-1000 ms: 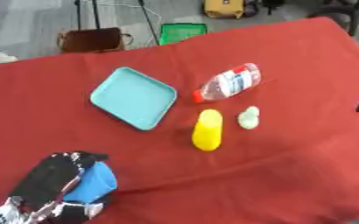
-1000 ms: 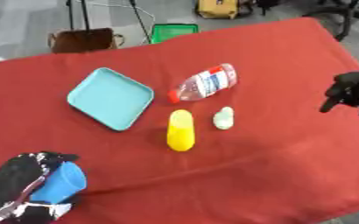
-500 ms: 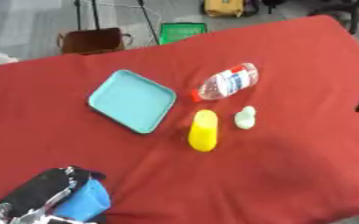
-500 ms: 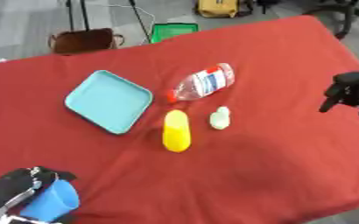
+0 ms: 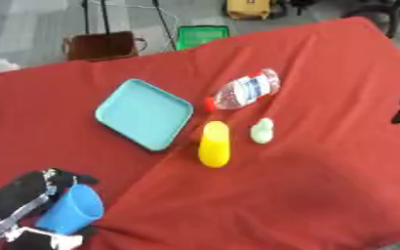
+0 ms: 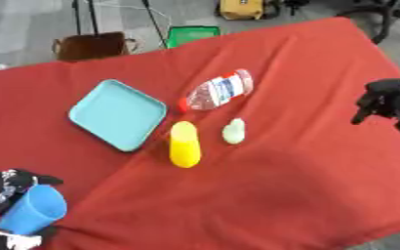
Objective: Pick up objects on the table and place them in the box.
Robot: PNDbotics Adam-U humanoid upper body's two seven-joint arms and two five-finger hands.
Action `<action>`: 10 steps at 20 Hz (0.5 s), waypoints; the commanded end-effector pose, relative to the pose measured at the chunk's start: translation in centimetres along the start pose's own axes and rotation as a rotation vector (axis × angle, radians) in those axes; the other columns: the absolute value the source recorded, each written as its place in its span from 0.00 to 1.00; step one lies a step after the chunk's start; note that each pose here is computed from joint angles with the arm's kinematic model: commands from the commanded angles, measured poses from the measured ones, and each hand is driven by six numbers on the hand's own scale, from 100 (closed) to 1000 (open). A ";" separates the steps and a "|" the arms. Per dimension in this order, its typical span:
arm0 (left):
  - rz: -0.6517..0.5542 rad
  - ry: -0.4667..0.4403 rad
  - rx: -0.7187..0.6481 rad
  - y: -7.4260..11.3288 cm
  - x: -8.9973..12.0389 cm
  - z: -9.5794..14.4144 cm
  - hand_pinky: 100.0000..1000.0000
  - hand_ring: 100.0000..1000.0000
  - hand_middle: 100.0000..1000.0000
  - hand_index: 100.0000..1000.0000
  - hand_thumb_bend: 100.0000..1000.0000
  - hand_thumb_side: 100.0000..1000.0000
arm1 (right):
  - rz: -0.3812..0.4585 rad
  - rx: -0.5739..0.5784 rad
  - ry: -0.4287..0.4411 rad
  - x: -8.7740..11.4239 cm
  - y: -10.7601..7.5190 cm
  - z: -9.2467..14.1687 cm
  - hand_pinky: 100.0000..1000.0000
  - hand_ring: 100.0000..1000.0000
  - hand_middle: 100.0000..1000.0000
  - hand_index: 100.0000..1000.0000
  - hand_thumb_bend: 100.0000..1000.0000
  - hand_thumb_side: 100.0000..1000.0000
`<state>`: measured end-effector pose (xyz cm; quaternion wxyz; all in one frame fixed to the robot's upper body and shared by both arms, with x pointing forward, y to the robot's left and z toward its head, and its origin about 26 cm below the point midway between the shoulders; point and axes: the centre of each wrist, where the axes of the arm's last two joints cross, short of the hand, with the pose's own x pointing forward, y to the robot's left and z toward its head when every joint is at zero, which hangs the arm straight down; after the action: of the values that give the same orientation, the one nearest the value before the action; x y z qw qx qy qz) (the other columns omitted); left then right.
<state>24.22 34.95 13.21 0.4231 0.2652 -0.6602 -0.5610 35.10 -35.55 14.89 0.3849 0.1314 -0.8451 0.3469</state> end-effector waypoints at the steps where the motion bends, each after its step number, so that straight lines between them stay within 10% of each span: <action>1: -0.015 0.010 0.058 3.0 -0.2 -0.4 0.31 0.08 0.27 0.82 0.07 0.31 | 0.103 0.108 -0.059 0.7 -0.7 -0.1 0.53 0.53 0.59 0.79 0.00 0.62; 10: 0.084 0.036 0.134 5.5 1.1 -3.0 0.29 0.08 0.27 0.82 0.09 0.42 | 0.101 0.110 -0.067 0.6 -0.6 -0.3 0.53 0.53 0.59 0.79 0.00 0.62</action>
<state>26.99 33.68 17.79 0.4449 0.2684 -0.7014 -0.4879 35.15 -35.49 14.78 0.3862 0.1327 -0.8443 0.3470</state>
